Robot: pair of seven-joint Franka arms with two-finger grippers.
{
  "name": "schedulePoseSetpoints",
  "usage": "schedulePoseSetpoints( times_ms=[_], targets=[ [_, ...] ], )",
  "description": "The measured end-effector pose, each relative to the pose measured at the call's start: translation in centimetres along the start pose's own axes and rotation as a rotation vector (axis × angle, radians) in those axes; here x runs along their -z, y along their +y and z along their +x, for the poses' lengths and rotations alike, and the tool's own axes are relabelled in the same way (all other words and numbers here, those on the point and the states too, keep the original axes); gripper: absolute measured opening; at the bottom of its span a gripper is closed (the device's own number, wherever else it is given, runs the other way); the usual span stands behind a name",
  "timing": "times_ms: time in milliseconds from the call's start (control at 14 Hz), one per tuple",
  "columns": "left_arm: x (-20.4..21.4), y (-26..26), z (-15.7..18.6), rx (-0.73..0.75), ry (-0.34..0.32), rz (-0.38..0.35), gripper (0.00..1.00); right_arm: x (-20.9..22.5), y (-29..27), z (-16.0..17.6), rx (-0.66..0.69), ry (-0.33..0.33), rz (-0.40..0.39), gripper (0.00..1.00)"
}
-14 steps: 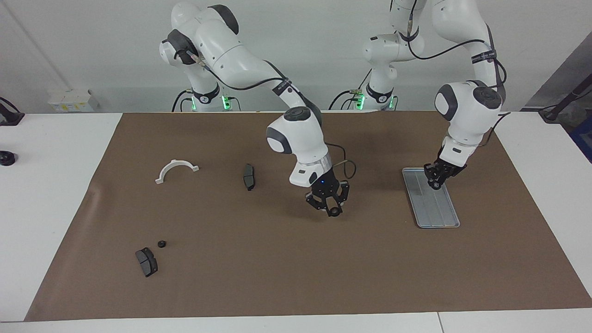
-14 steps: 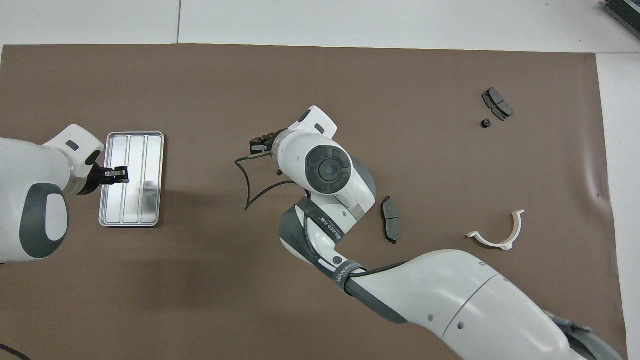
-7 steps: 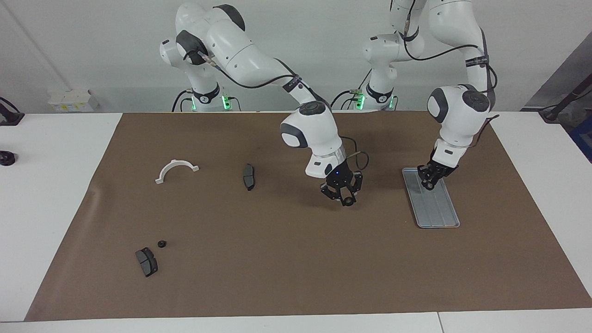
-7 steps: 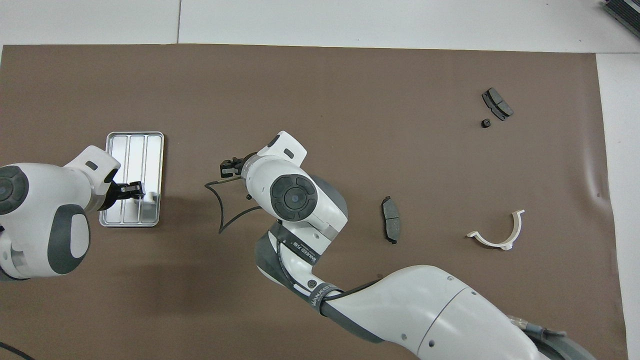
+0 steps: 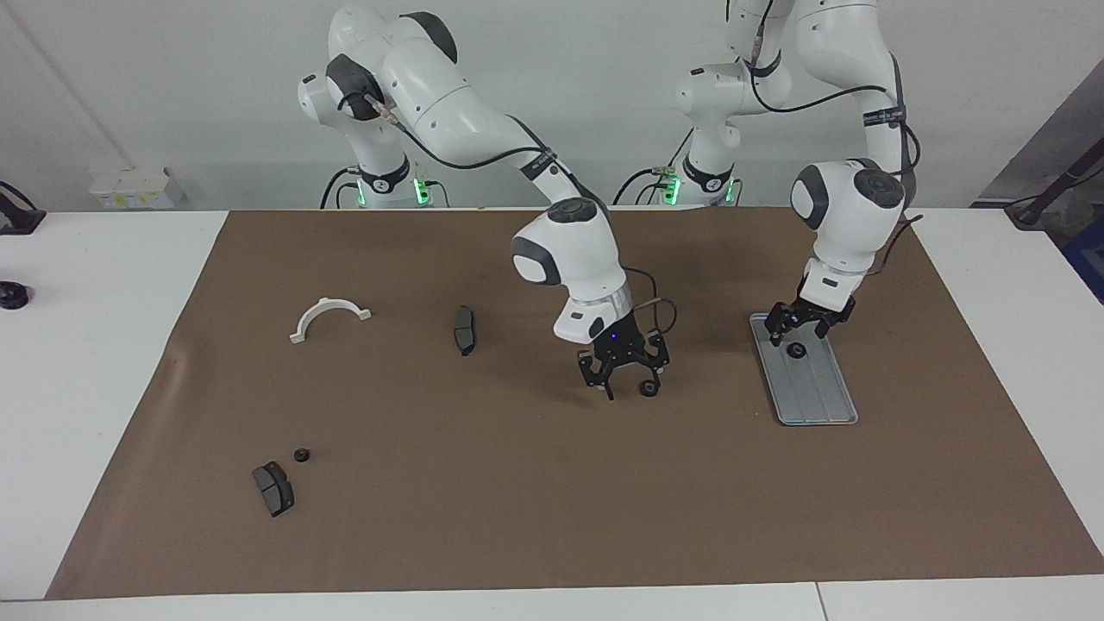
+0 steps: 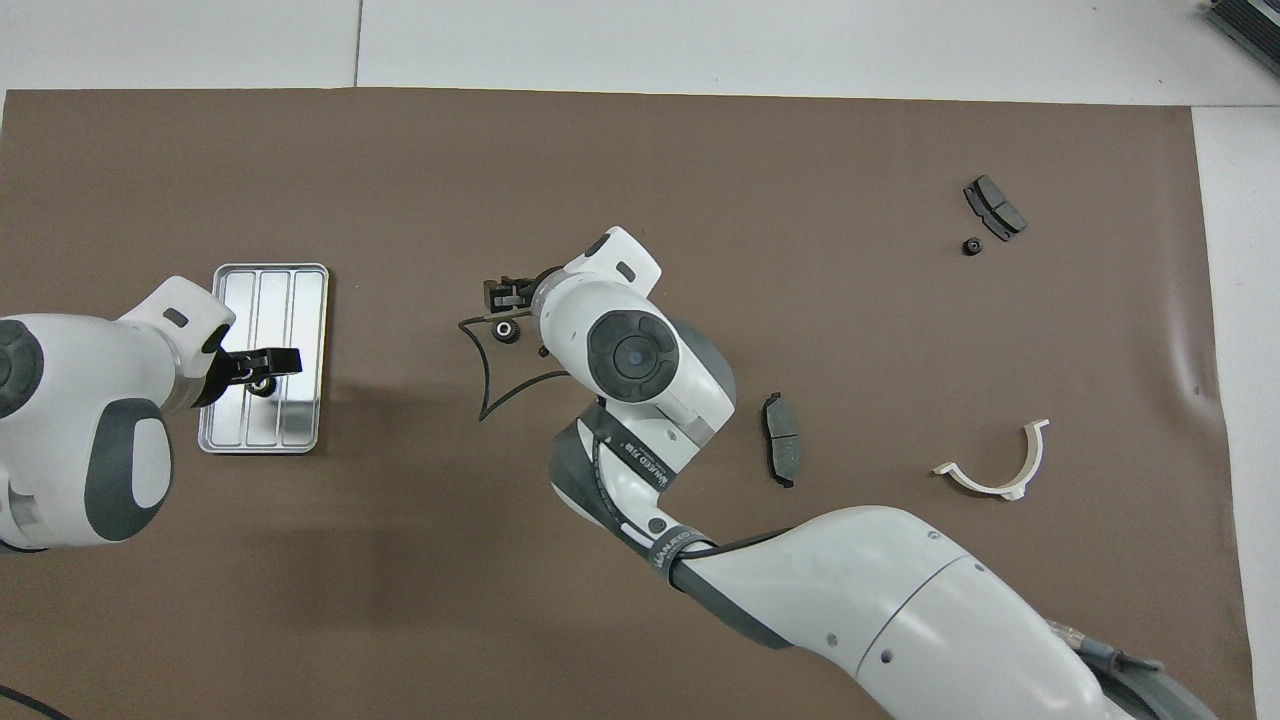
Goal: Pick bearing gear from pile to tray
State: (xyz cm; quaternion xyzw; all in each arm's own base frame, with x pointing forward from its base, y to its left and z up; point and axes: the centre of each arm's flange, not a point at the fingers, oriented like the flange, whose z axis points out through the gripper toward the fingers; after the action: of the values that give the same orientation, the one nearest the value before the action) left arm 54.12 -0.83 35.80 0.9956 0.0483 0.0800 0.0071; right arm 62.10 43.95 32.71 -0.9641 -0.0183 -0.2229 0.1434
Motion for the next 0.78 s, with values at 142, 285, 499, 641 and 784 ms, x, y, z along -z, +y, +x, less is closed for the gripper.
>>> schedulePoseSetpoints(
  times_ms=[142, 285, 499, 641, 784],
  targets=[
    [3.5, 2.5, 2.3, -0.038, 0.023, -0.010, 1.00, 0.5, 5.6, 4.0, 0.014, 0.040, -0.043, 0.87],
    [6.2, 6.5, 3.7, -0.070, 0.054, -0.026, 1.00, 1.3, 13.1, 8.0, 0.019, 0.069, -0.097, 0.87],
    [6.5, 13.1, 3.7, -0.057, 0.073, -0.024, 1.00, 2.3, 26.1, 11.4, 0.049, 0.008, -0.221, 0.86],
    [4.9, 17.6, 3.4, -0.011, 0.059, -0.025, 1.00, 3.0, 32.6, 12.0, 0.065, -0.058, -0.279, 0.86],
    [2.5, 22.4, 3.4, 0.043, 0.061, 0.005, 1.00, 3.8, 37.0, 12.1, 0.051, -0.109, -0.316, 0.85]
  ],
)
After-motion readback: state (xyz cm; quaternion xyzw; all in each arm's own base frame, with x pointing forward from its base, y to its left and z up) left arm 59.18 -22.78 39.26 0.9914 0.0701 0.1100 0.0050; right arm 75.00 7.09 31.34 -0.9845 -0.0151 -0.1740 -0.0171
